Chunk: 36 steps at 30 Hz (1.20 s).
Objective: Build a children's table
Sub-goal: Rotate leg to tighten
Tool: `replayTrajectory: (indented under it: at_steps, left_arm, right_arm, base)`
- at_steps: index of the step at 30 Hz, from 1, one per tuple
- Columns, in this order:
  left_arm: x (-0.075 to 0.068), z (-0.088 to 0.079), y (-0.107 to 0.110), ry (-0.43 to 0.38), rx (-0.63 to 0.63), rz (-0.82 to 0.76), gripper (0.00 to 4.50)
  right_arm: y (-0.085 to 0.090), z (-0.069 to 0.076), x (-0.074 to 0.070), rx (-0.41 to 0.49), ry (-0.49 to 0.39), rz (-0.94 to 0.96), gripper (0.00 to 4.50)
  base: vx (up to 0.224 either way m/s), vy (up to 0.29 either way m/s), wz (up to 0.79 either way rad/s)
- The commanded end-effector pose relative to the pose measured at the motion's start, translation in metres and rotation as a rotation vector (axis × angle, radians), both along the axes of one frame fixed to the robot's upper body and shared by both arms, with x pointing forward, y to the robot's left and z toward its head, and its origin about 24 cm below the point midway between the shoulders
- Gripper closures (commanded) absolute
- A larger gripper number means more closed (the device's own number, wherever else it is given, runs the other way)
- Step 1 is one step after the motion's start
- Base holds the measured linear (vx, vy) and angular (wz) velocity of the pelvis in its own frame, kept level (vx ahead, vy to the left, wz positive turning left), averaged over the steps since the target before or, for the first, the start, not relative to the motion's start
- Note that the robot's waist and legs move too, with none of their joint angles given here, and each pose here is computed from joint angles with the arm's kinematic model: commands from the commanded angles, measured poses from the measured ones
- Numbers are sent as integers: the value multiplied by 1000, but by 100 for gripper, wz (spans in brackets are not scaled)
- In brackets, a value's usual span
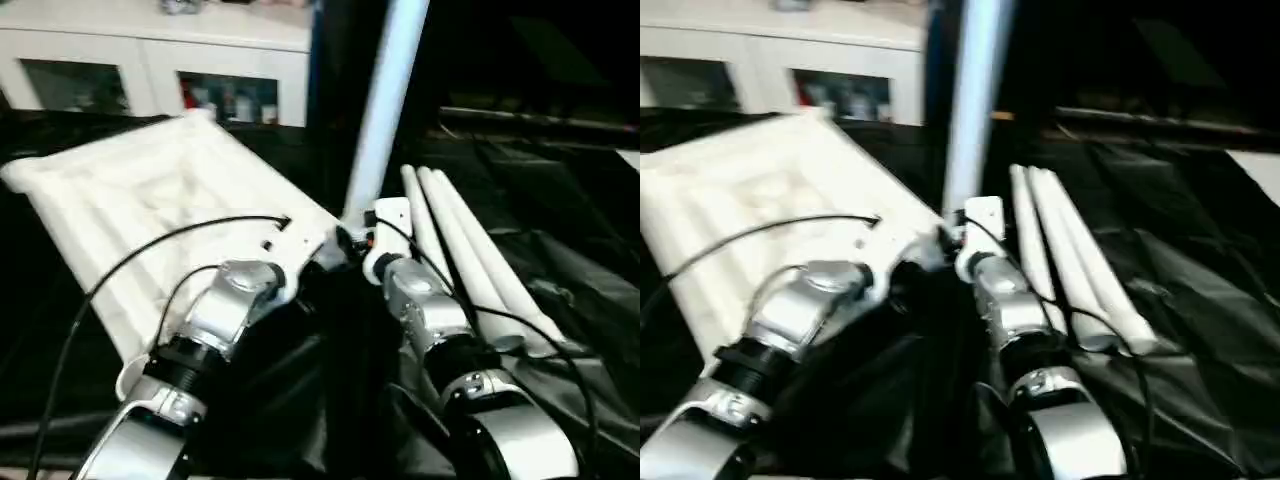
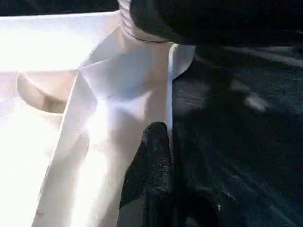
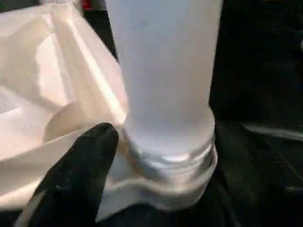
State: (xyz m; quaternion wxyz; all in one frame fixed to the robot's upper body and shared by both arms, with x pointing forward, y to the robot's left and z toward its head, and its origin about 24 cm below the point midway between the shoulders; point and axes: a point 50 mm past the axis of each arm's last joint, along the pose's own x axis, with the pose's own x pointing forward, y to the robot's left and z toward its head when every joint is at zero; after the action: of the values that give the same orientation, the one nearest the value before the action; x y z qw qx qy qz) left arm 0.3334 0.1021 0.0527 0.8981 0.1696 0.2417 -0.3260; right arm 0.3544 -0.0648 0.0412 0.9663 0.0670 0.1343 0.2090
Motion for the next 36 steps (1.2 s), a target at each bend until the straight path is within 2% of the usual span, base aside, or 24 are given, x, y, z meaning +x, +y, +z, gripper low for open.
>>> replayTrajectory:
  at_steps: [1,2,7,10,13,17,27,28,30,36]
  left_arm:
    - [-7,3,10,-12,17,-53,450]
    - [-7,3,10,-12,17,-53,450]
    - [-19,6,25,-13,13,-197,450]
    - [-24,7,33,7,4,-249,450]
    - [-34,14,37,25,-2,-372,450]
    - [-44,24,34,21,-34,-507,450]
    - [-50,27,33,40,-41,-579,450]
    - [-50,27,33,40,-40,-576,450]
    - [-50,27,34,42,-37,-573,450]
    - [-50,26,35,44,-33,-567,450]
  right_arm:
    - [-2,9,-4,25,-42,163,61]
    - [-2,9,-4,25,-42,163,61]
    - [-39,18,-15,-77,-137,372,61]
    - [-52,21,-23,-118,-152,492,61]
    - [-64,26,-35,-153,-132,660,61]
    - [-67,27,-40,-191,-126,751,61]
    - [-60,19,-44,-232,-102,853,61]
    - [-60,18,-44,-236,-100,856,87]
    - [-60,16,-44,-250,-91,862,87]
    - [-59,13,-45,-252,-80,867,142]
  base:
    - [0,0,0]
    - [0,0,0]
    - [0,0,0]
    - [0,0,0]
    - [0,0,0]
    - [0,0,0]
    - [0,0,0]
    - [0,0,0]
    - [0,0,0]
    - [0,0,0]
